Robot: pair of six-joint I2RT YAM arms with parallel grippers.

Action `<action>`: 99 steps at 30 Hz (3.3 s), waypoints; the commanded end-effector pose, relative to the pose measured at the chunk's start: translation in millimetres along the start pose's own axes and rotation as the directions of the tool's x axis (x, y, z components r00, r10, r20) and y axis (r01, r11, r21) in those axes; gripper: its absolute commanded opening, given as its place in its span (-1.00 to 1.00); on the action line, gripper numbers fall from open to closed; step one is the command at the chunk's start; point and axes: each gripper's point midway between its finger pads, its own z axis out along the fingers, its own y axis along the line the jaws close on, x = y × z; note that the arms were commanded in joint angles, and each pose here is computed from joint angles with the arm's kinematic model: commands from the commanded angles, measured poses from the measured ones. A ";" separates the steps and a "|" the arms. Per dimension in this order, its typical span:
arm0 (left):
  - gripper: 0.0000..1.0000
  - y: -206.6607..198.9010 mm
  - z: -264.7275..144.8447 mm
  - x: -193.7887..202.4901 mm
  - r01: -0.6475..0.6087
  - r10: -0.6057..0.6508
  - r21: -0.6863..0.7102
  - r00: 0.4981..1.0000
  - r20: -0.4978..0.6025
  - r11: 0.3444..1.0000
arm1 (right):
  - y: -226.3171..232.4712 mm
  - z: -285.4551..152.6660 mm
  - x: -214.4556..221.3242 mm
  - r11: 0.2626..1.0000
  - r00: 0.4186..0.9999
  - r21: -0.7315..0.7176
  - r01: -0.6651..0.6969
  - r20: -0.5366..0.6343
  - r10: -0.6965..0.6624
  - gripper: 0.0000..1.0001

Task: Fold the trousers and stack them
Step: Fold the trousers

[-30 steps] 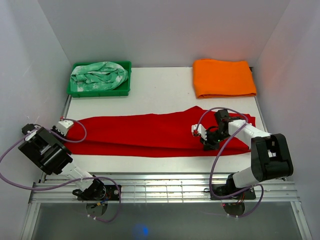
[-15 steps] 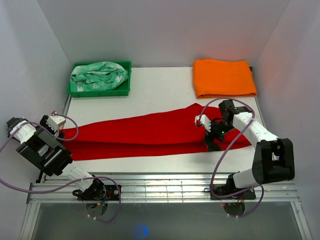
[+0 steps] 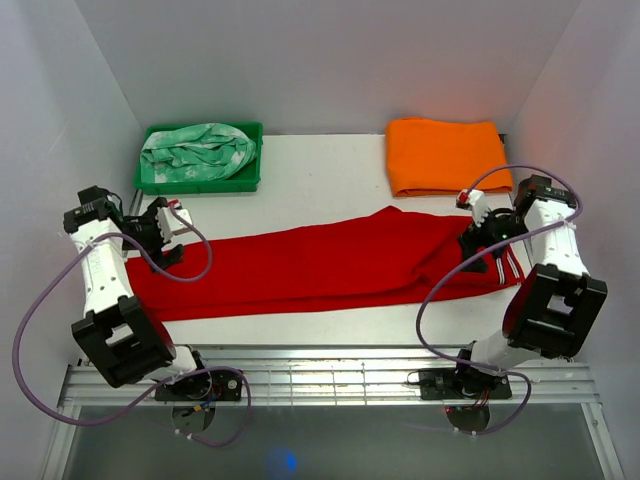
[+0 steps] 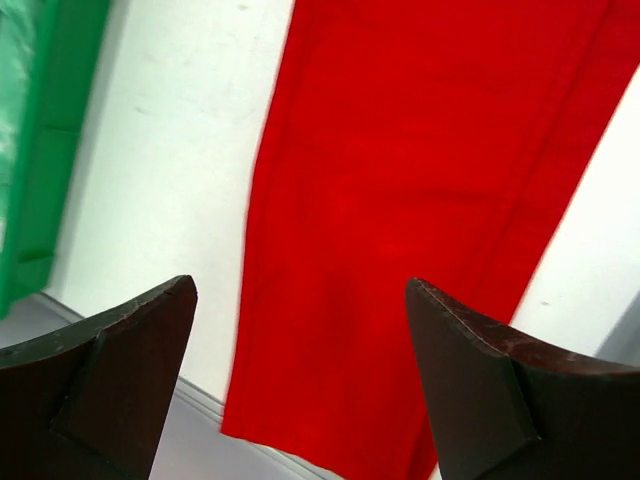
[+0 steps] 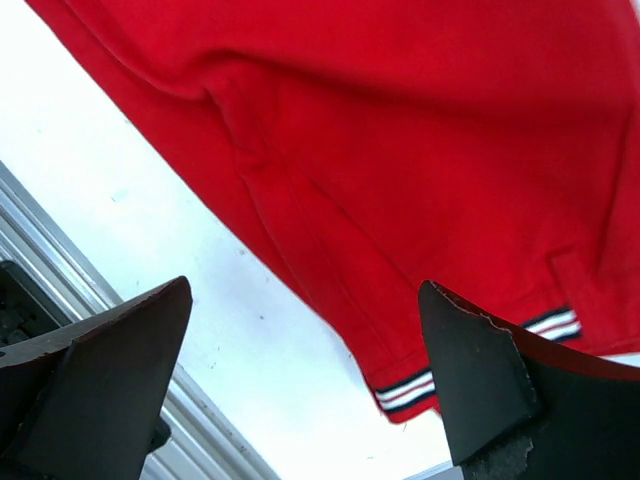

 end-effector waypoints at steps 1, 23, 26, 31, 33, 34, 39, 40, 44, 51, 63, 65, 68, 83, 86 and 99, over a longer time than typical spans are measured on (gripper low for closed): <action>0.90 -16.4 5.2 11.0 0.141 -0.140 0.038 0.990 -0.030 0.989 | -17.1 -10.5 21.0 0.995 0.995 0.013 -0.096 -0.029 0.096 1.00; 0.59 -42.0 140.9 70.6 0.541 -0.547 -0.110 0.786 -0.289 0.834 | -62.5 -18.0 109.9 0.620 0.636 0.234 -0.749 -0.006 0.772 0.37; 0.60 -44.9 143.6 78.8 0.557 -0.566 -0.129 0.762 -0.314 0.821 | -55.1 -7.2 125.0 0.603 0.619 0.261 -0.754 -0.024 0.785 0.38; 0.59 -42.6 145.3 90.6 0.546 -0.563 -0.155 0.749 -0.349 0.823 | -44.0 12.0 131.2 0.587 0.593 0.206 -0.783 -0.037 0.804 0.27; 0.58 -41.8 147.0 92.4 0.545 -0.563 -0.158 0.747 -0.354 0.823 | -38.4 21.0 132.1 0.576 0.577 0.168 -0.800 -0.047 0.816 0.10; 0.57 -40.4 147.1 93.8 0.545 -0.565 -0.163 0.745 -0.356 0.822 | -38.5 22.4 132.2 0.573 0.574 0.161 -0.804 -0.047 0.818 -0.19; 0.49 -43.2 150.7 103.8 0.536 -0.557 -0.171 0.737 -0.382 0.826 | -63.8 0.0 125.1 0.568 0.580 0.174 -0.804 0.020 0.815 -0.84; 0.47 -45.8 152.1 107.4 0.535 -0.554 -0.169 0.734 -0.393 0.828 | -69.5 -6.3 123.0 0.587 0.601 0.181 -0.789 0.030 0.799 -0.84; 0.39 -52.6 154.5 123.1 0.538 -0.555 -0.172 0.715 -0.425 0.825 | -90.7 -33.0 112.3 0.648 0.673 0.219 -0.730 0.061 0.737 -0.85; 0.30 -53.4 151.3 149.5 0.540 -0.557 -0.186 0.687 -0.466 0.821 | -114.4 -62.4 124.0 0.765 0.807 0.343 -0.545 -0.032 0.590 -0.84; 0.56 -41.0 129.9 71.6 0.510 -0.503 -0.037 0.830 -0.240 0.860 | -88.0 -5.9 171.6 0.776 0.776 0.287 -0.562 -0.140 0.614 -0.40; 0.60 -29.4 110.1 23.6 0.436 -0.434 -0.001 0.897 -0.088 0.900 | -92.2 -16.9 161.0 0.780 0.790 0.292 -0.553 -0.114 0.603 0.19; 0.60 -35.2 87.2 -19.4 0.352 -0.352 0.045 0.936 -0.011 0.935 | -101.8 -46.5 124.6 0.812 0.850 0.313 -0.493 -0.026 0.526 0.47; 0.16 -115.4 108.5 2.9 0.034 -0.018 0.227 0.997 -0.073 0.973 | 58.0 45.2 -64.0 0.905 0.892 0.034 0.425 0.155 -0.424 0.02; 0.15 -112.9 117.6 12.4 -0.044 0.059 0.210 0.996 -0.068 0.977 | 86.4 79.1 -65.9 0.866 0.859 -0.025 0.499 0.149 -0.490 0.00; 0.20 -104.9 135.8 31.3 -0.080 0.102 0.195 0.990 -0.103 0.978 | 117.9 143.1 -63.5 0.779 0.780 -0.049 0.626 0.075 -0.622 0.03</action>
